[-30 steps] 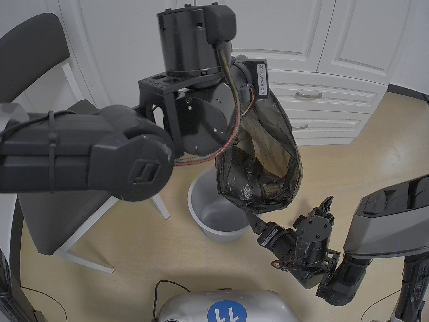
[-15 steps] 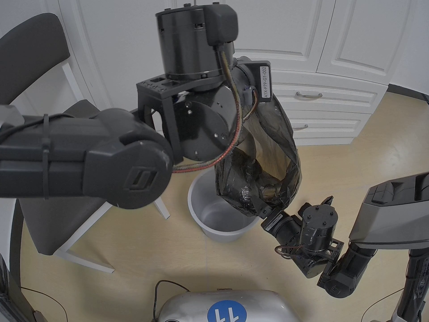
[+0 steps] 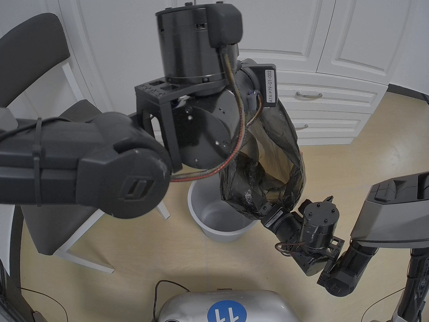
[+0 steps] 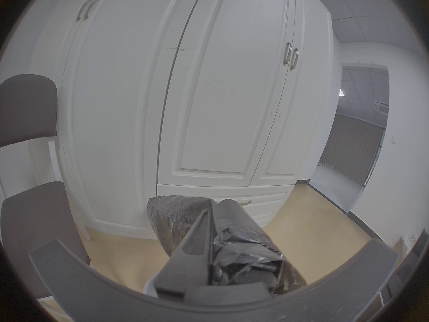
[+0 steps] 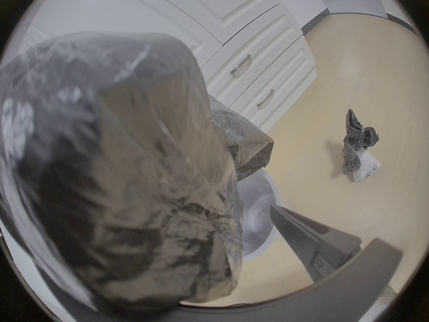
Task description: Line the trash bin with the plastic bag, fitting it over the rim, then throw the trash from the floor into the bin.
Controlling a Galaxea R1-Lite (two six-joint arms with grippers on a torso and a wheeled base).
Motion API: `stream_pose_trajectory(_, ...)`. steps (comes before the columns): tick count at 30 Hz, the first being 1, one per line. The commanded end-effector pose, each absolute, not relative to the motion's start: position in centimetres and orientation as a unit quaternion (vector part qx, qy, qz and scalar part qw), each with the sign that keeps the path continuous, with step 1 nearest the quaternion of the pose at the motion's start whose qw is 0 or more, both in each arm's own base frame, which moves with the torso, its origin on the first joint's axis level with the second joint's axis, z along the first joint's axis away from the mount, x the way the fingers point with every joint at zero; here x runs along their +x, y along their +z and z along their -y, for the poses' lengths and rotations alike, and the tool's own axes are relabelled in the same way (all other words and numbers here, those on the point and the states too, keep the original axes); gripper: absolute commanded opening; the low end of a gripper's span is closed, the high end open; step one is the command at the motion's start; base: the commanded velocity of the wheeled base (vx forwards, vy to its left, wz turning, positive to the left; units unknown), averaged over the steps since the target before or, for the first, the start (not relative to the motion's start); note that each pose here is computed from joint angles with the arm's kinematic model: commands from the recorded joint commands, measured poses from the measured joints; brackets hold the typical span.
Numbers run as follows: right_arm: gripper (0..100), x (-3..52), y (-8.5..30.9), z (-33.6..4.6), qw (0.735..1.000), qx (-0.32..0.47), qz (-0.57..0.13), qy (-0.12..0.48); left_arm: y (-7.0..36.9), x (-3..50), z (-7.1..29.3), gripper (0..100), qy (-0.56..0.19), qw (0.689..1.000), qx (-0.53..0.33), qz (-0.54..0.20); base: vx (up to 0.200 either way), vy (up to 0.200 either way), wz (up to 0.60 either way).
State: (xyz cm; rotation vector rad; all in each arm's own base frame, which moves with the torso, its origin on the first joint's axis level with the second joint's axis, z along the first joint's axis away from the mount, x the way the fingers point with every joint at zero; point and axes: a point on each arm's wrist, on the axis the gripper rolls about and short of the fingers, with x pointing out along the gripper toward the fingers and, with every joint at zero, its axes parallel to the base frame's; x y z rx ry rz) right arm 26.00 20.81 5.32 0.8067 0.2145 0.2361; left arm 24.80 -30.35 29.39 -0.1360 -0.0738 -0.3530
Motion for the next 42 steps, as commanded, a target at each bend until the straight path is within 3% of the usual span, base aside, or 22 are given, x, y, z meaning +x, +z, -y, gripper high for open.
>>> stream_pose_trajectory(1, 100, 26.0, 5.4, -20.8, 0.906, 0.394, -0.098, 0.118, 29.6, 24.6, 30.2, 0, -0.176, 0.981, -0.070, 0.039, 0.000, 0.000, 0.00)
stream_pose_trajectory(2, 0, 26.0, 5.5, -20.8, 0.906, 0.394, -0.098, 0.118, 29.7, 24.6, 30.2, 0, -0.176, 0.981, -0.070, 0.039, 0.000, 0.000, 0.00)
stream_pose_trajectory(14, 0, 25.1, 5.5, -19.9, 0.910, 0.383, -0.111, 0.117, 28.9, 25.0, 29.8, 0, -0.154, 0.985, -0.066, 0.031, 0.000, 0.000, 0.00)
stream_pose_trajectory(20, 0, 25.2, 7.0, -16.5, 0.933, 0.317, -0.102, 0.135, 27.4, 25.5, 28.5, 0, -0.135, 0.987, -0.085, 0.027, 0.000, 0.000, 0.00)
stream_pose_trajectory(25, 0, 27.2, 12.0, -13.3, 0.944, 0.279, -0.070, 0.160, 25.3, 25.4, 26.2, 0, -0.116, 0.989, -0.087, 0.027, 0.000, 0.000, 0.00)
stream_pose_trajectory(33, 0, 29.7, 23.6, -10.6, 0.953, 0.194, -0.168, 0.163, 18.2, 22.7, 23.3, 0, -0.114, 0.988, -0.099, -0.024, 0.000, 0.000, 0.00)
stream_pose_trajectory(42, 0, 32.8, 28.2, -11.7, 0.966, 0.100, -0.157, 0.180, 13.2, 19.7, 20.7, 0, -0.120, 0.989, -0.077, -0.050, 0.000, 0.000, 0.00)
